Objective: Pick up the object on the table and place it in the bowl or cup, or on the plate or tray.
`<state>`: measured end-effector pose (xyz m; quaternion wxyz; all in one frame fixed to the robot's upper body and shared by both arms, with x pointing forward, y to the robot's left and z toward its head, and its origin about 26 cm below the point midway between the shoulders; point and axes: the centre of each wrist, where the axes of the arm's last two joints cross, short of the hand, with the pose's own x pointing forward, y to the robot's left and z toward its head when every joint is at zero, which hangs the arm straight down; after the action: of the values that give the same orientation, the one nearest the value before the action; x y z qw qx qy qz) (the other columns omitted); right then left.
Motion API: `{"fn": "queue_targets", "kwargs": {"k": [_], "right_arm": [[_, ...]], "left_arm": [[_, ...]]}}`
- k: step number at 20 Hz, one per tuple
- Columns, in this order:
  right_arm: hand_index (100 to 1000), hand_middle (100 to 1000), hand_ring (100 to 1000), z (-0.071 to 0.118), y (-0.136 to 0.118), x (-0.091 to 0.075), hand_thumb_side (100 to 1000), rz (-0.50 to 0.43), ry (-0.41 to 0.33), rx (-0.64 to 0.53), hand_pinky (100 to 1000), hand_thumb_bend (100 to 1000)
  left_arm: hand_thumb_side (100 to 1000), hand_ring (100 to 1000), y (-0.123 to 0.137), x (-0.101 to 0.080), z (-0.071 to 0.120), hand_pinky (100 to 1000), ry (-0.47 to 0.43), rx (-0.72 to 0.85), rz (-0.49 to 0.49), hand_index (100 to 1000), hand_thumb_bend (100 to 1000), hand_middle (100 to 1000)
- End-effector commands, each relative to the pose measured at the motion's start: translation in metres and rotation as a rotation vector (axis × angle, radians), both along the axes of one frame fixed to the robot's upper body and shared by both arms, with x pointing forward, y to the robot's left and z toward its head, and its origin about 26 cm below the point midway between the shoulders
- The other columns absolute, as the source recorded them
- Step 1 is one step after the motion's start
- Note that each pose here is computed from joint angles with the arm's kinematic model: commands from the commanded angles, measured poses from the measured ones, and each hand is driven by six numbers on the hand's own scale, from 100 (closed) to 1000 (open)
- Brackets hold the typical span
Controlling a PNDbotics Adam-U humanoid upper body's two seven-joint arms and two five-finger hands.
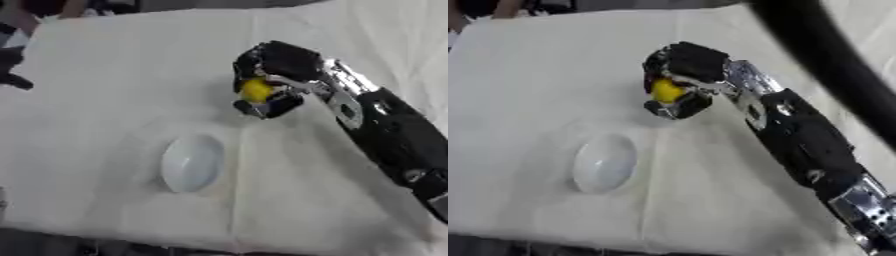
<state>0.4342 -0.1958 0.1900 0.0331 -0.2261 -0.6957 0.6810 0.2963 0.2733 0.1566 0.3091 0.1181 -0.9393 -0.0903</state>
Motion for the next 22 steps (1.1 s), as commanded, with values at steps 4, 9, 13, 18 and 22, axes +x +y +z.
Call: {"fn": "queue_targets", "kwargs": {"k": [4,9,13,18,22], "right_arm": [[159,100,100,0.014,0.032,-0.001,316,0.069,-0.035,-0.041,100,182],[158,100,100,0.011,0.051,-0.003,391,0.113,-0.026,-0.038,100,190],[157,100,100,0.007,0.063,-0.005,390,0.133,-0.012,-0.040,100,208],[156,100,100,-0.006,0.073,-0.004,406,0.145,0.013,-0.065,100,187],[157,100,100,-0.007,0.081,-0.011,435,0.183,0.004,-0.084,100,207]], "left_arm": [[812,671,0.010,-0.001,0.010,468,-0.026,0.048,0.028,790,310,775],[857,672,0.012,-0.001,0.014,473,-0.042,0.052,0.039,791,278,775],[862,673,0.012,0.000,0.018,475,-0.058,0.051,0.043,791,276,776],[852,673,0.012,0.002,0.020,475,-0.068,0.050,0.042,791,284,775],[851,673,0.013,0.002,0.021,476,-0.071,0.054,0.049,791,286,776]]}}
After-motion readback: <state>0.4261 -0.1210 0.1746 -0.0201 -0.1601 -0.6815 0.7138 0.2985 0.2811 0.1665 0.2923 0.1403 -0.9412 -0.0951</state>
